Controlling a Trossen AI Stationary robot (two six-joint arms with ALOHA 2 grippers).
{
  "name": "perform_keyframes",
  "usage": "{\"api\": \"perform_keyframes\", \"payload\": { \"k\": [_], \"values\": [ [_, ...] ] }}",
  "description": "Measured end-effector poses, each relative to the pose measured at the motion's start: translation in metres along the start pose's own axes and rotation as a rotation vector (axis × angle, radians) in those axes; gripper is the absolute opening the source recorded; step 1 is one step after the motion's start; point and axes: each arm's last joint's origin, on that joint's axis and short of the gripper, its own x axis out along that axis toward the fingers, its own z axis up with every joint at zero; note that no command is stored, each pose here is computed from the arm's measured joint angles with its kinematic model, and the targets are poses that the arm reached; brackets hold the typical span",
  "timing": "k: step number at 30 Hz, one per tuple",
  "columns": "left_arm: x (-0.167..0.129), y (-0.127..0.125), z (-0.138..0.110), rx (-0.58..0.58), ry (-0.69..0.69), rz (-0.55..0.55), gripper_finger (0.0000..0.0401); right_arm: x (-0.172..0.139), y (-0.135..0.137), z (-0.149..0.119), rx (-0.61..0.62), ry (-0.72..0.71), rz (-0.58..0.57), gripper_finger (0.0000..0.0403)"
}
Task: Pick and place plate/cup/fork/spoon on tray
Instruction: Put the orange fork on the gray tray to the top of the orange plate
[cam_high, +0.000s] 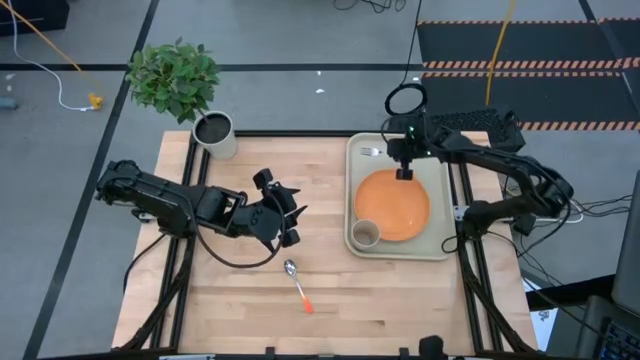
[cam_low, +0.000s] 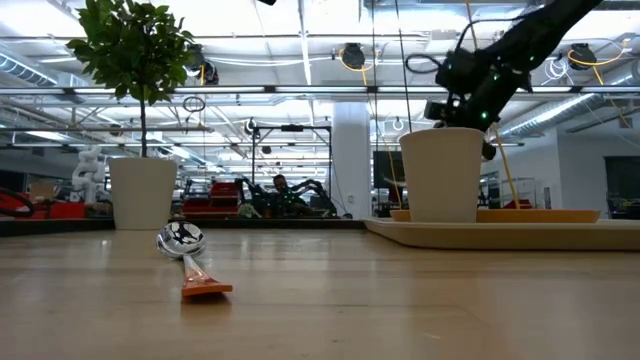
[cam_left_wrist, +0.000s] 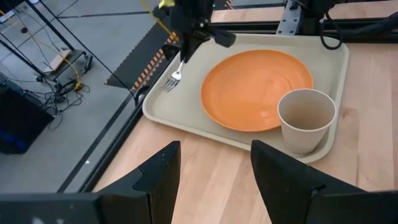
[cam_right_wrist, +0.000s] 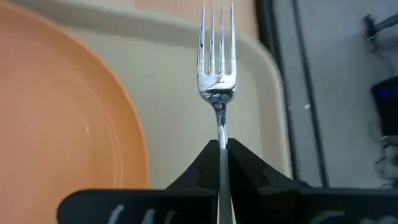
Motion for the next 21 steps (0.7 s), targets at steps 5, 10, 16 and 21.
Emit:
{"api": "perform_keyframes", "payload": {
  "k": [5, 10, 16, 21],
  "values": [
    [0.0, 0.0, 0.0, -0.002, 0.0, -0.001, 0.0198, 0.017, -0.006, -0.014, 0.015, 0.063, 0.038, 0.0004],
    [0.0, 0.0, 0.0, -0.003, 0.002, -0.008, 0.0198, 0.03, -0.007, -0.026, 0.071, 0.086, 0.108, 0.0004],
    [0.0, 0.0, 0.0, 0.0, 0.004, -0.008, 0.0198, 0.039, -0.008, -0.035, 0.061, 0.123, 0.135, 0.0004],
    [0.0, 0.0, -0.001, 0.006, 0.009, -0.007, 0.0198, 0.04, -0.007, -0.037, 0.05, 0.133, 0.151, 0.0004]
  ]
}}
